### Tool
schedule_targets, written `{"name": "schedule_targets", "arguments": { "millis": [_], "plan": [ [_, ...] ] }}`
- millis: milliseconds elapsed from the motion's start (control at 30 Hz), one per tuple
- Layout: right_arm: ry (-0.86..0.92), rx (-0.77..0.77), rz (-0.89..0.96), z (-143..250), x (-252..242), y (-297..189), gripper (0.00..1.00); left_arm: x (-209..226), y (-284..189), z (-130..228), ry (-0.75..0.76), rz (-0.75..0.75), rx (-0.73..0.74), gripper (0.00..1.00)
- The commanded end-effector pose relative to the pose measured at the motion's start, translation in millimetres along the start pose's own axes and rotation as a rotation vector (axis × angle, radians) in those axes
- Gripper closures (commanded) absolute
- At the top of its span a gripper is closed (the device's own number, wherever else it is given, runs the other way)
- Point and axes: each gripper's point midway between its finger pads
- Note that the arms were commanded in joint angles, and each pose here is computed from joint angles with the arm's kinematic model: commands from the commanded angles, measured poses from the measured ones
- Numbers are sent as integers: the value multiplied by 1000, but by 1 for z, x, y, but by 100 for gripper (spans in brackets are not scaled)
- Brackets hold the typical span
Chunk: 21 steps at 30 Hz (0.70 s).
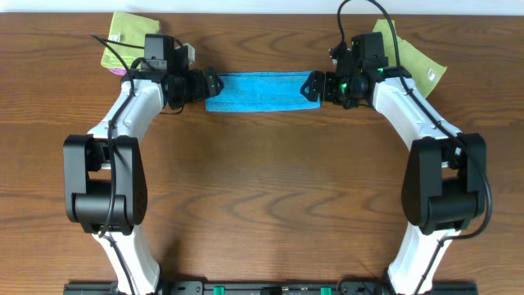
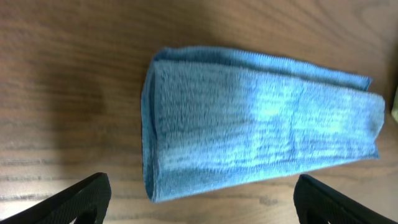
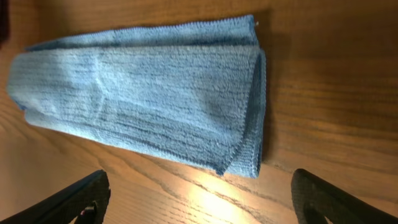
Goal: Fold the cloth
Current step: 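Lower the folded edge onto the cloth and open both grippers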
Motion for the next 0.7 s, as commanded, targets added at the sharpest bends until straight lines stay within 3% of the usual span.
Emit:
{"name": "schedule_targets", "arguments": {
  "millis": [0,33,133,167,200,233,267,400,667],
  "plan": [
    [-62,-12,-9,-4,11,-8,13,-12,-10,-8,77,34,-15,4],
    [-77,-19,-10,-6,13,-12,16,-17,-15,-10,103,47,-25,5],
    [-99,-62,1,-15,16,-27,77,-34,-28,-18,216,86,-65,2],
    [-103,-82,14,-19,16,-34,98,-38,-30,-21,242,102,-79,23],
    [-106,-94,19,-21,17,-38,99,-41,-31,-23,248,114,-90,43],
    [-111,-105,18,-23,19,-42,99,-44,-31,-26,257,129,-104,84],
    [-116,-111,16,-23,22,-44,99,-44,-31,-29,263,129,-116,94],
    [-141,-104,21,-20,26,-37,99,-46,-26,-39,290,111,-156,94],
    [-290,-197,168,-31,38,-4,99,-31,0,-55,359,-238,-254,95]
  ]
}}
Point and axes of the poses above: each gripper's point midway between its finger pads, its own y axis out along the fingers, its own x axis along the line the jaws close on, z = x × y, and after that the axes turned 5 degrees about y, right-handed
